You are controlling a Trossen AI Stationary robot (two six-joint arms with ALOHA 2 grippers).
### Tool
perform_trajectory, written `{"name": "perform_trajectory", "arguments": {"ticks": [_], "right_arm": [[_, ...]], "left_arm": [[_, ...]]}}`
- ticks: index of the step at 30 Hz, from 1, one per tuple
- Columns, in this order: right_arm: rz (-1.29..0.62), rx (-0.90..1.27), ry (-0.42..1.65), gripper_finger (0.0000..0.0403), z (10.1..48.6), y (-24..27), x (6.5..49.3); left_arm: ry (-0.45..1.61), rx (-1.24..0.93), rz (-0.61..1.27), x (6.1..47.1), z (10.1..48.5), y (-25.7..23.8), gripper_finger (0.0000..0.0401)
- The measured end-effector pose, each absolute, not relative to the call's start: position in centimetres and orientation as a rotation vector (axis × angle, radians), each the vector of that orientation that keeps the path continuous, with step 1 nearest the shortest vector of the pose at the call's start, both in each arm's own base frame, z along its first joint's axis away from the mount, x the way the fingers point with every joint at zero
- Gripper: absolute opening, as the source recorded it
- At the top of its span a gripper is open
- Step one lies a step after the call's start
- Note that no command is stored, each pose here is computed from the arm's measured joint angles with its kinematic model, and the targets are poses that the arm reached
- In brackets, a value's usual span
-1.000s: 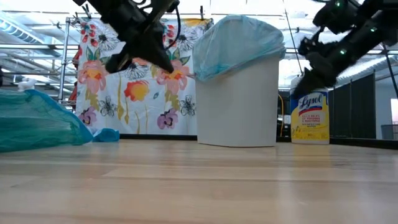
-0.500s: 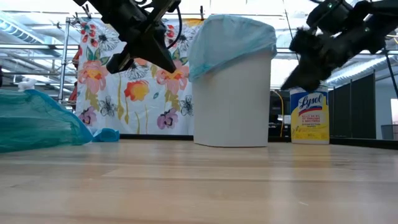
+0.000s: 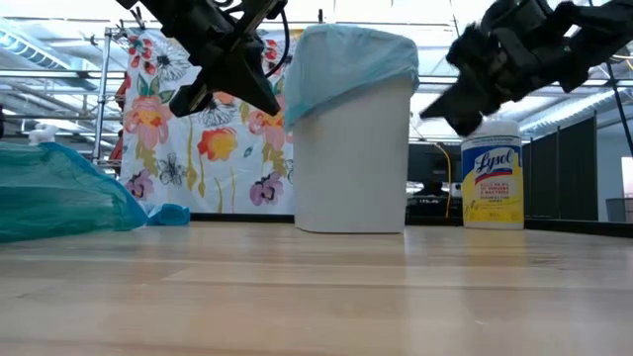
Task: Place trash/remove bag and relplace
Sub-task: Close the blue trash bag
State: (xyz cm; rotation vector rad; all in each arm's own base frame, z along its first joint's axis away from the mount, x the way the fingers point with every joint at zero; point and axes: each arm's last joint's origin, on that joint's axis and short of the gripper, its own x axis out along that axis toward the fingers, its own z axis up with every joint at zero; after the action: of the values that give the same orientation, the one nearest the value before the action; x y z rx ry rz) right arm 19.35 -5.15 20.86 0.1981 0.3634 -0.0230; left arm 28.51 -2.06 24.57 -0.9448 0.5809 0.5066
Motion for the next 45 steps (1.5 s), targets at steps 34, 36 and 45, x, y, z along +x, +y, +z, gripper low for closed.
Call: {"name": "perform_trajectory", "arguments": {"ticks": [34,36,45], "right_arm": [[-0.372,0.703,0.788,0.0,18.0,-4.4,15.2],[-0.374,0.71,0.785,0.0,18.0,-4.4,15.2],[-0.377,0.727,0.784,0.0,18.0,-4.3,15.2]], "left_arm": [[0.648,-0.704,0.431,28.5,24.5,0.6,0.0],[0.654,-0.677,0.417,28.6,24.5,1.0,0.0],[0.684,-0.59,0.331,28.6,24.5,1.2,0.0]]}}
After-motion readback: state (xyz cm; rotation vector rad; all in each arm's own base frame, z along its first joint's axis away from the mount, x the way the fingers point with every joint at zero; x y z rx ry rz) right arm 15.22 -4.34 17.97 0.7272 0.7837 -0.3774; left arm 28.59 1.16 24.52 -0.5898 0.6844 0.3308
